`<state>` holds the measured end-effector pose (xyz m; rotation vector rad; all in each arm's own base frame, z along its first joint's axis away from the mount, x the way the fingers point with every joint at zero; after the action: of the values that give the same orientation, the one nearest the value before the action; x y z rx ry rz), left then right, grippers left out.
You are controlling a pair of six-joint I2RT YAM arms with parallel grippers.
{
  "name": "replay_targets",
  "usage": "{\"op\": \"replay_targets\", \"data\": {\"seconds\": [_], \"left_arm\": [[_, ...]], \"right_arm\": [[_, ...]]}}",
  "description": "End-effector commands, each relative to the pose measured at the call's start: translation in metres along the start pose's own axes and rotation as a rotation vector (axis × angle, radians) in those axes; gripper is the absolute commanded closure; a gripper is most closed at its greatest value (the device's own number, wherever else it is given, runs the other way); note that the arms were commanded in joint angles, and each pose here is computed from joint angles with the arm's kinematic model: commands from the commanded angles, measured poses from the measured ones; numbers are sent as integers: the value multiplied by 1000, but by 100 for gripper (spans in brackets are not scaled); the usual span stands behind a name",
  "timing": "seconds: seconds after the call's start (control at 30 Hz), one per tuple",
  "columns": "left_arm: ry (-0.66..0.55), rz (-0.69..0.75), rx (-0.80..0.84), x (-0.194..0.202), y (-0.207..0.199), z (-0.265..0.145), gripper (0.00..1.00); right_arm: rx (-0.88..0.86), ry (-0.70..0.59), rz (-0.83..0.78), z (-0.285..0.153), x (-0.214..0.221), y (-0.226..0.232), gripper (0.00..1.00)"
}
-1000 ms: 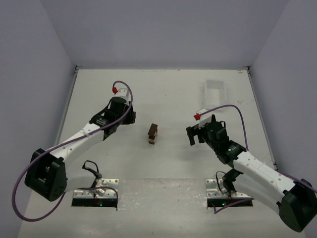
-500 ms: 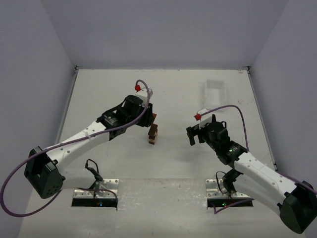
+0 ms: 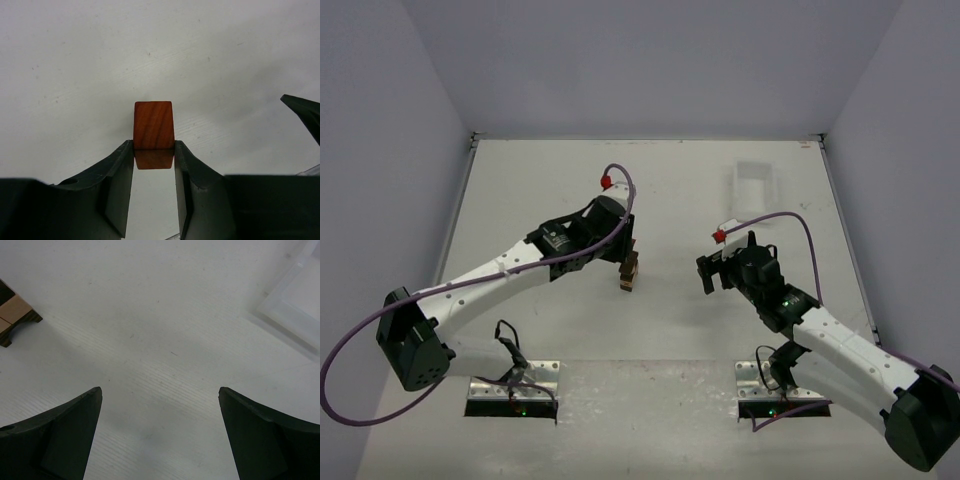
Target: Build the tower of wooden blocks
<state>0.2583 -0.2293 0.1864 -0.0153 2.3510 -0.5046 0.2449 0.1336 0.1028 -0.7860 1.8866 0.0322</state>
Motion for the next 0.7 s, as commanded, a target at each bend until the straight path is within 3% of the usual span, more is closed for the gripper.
{"op": "replay_targets", "data": {"seconds": [0.0,0.67], "left_arm": [[-25,0,-58,-4,-8,-5,99],[9,45,-92,11,-13,7,97]], "right_arm": [[35,-49,14,-2,-19,-9,1],[42,-21,17,1,-15,-10,1]]}}
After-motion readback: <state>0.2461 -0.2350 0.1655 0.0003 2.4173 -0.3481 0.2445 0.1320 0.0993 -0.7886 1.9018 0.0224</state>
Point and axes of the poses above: each gripper's point midway between its finger pads, its own z axis out along the fingers, its own y axis along the line the jaws close on, x = y × z, the point moved 1 cm from there along -z, back along the fingers, and after that the axes turned 15 degrees about -z, right-handed, at the moved point
